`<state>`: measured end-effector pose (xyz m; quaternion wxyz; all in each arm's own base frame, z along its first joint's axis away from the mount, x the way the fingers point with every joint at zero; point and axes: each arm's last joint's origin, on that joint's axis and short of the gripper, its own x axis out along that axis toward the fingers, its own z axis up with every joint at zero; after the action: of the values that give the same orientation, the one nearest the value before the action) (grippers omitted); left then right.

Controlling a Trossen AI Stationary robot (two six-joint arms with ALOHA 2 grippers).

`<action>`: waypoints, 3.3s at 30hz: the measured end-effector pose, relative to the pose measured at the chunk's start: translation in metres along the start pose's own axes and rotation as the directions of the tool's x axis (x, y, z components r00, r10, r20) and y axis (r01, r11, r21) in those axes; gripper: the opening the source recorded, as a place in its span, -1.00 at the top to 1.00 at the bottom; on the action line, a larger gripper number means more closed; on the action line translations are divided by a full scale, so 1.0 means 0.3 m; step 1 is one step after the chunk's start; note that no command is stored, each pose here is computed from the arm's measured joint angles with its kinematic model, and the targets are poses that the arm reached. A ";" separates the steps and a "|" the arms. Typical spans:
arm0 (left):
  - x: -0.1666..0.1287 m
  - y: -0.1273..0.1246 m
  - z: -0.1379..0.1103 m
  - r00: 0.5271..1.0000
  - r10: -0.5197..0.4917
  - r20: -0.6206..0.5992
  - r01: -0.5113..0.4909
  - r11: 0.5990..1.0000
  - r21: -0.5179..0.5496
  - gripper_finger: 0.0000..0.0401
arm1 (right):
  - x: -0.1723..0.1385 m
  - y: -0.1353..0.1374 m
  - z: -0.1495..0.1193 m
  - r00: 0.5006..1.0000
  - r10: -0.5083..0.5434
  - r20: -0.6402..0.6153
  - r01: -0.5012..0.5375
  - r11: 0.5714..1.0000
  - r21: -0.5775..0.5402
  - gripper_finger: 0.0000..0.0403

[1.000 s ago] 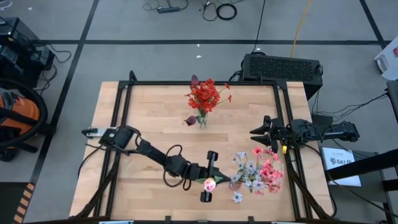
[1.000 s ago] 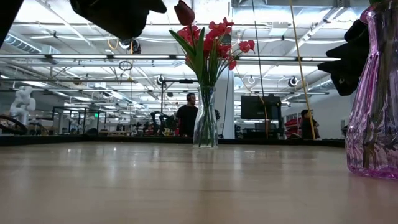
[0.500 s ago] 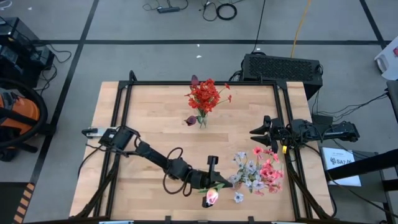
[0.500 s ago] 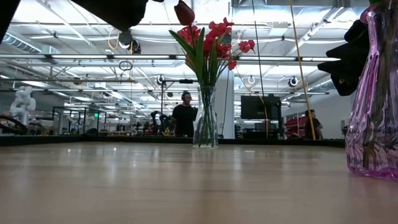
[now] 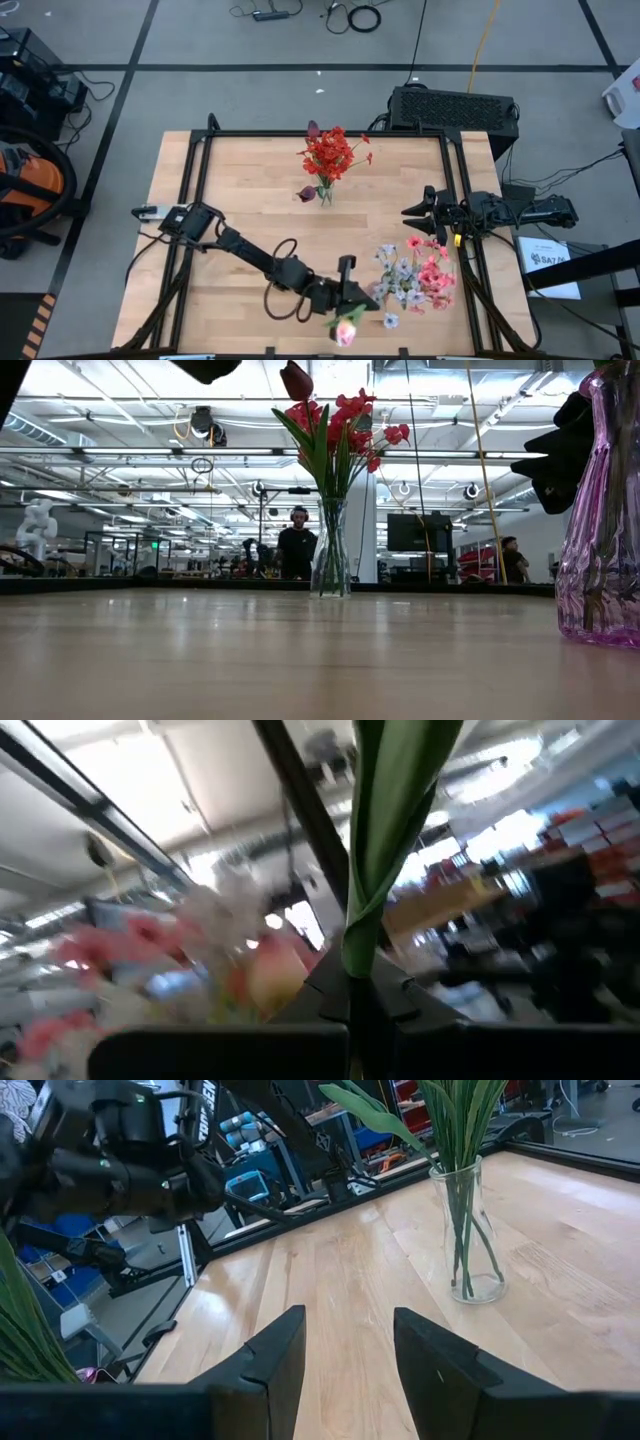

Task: Sort flowers into vase by color
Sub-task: Put the pink flower into the purple vase

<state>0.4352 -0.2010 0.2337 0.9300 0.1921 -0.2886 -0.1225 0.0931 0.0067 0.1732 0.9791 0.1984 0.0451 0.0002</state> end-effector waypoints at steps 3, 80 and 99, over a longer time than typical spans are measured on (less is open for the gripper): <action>0.006 -0.016 -0.027 0.994 -0.059 -0.096 0.059 0.998 0.001 1.00 | 0.000 0.000 0.000 1.000 0.000 0.000 0.000 1.000 0.000 0.29; 0.103 0.077 0.079 0.956 -0.151 -0.250 0.147 0.989 -0.032 1.00 | 0.000 0.000 0.000 1.000 0.000 0.000 0.000 1.000 0.000 0.29; 0.063 0.065 0.010 0.907 -0.204 -0.369 0.171 0.978 -0.121 1.00 | 0.000 0.000 0.000 1.000 0.000 0.000 0.000 1.000 0.000 0.29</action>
<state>0.4510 -0.1907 0.2536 0.9594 0.1990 -0.0778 -0.1839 0.0931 0.0067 0.1732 0.9791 0.1983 0.0452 0.0002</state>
